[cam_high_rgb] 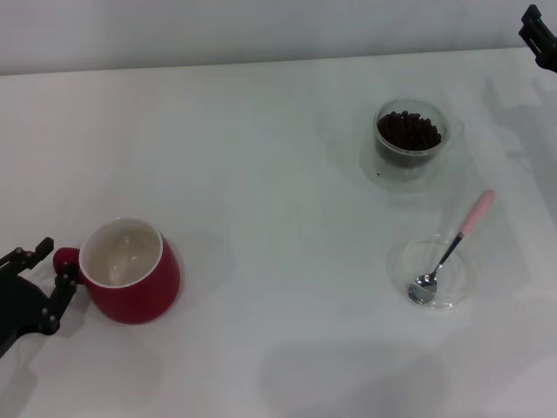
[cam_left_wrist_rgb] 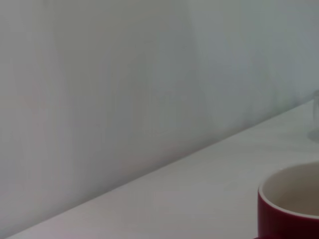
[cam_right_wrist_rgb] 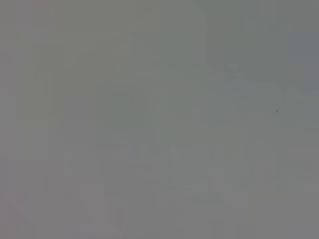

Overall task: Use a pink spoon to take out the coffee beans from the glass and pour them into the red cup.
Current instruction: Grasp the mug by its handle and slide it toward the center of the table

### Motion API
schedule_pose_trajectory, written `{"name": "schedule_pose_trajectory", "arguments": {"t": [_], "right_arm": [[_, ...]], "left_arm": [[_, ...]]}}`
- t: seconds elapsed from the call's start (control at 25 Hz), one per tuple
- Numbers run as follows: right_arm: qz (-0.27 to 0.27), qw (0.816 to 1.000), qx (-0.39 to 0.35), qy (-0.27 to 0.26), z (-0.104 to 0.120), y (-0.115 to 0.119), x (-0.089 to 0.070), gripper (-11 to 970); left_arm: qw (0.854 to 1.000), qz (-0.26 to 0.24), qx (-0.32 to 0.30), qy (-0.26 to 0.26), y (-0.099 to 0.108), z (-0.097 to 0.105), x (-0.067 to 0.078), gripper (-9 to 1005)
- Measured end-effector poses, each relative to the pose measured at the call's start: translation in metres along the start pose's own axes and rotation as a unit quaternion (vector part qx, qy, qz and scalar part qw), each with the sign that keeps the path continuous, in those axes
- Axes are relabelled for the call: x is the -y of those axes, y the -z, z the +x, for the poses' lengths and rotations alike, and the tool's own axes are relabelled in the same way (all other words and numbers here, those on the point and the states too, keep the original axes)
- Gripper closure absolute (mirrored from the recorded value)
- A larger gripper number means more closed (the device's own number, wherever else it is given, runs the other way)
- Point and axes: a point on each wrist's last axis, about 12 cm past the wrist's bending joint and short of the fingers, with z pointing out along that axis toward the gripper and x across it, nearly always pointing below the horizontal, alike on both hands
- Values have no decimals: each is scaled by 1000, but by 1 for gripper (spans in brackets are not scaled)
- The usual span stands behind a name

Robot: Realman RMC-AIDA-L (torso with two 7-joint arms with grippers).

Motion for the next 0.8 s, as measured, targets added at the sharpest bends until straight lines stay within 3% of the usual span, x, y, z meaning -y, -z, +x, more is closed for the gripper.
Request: {"name": "schedule_pose_trajectory", "arguments": {"t": [0.48,0.8], "right_arm": [[2,1000,-2,0,1,1,1,93],[2,1000,-3,0,1,2,1,93]], "left_arm": [[1000,-15,10,-20,0,0,7,749],[1000,-14,13,-23,-3,-2,7,869]]}}
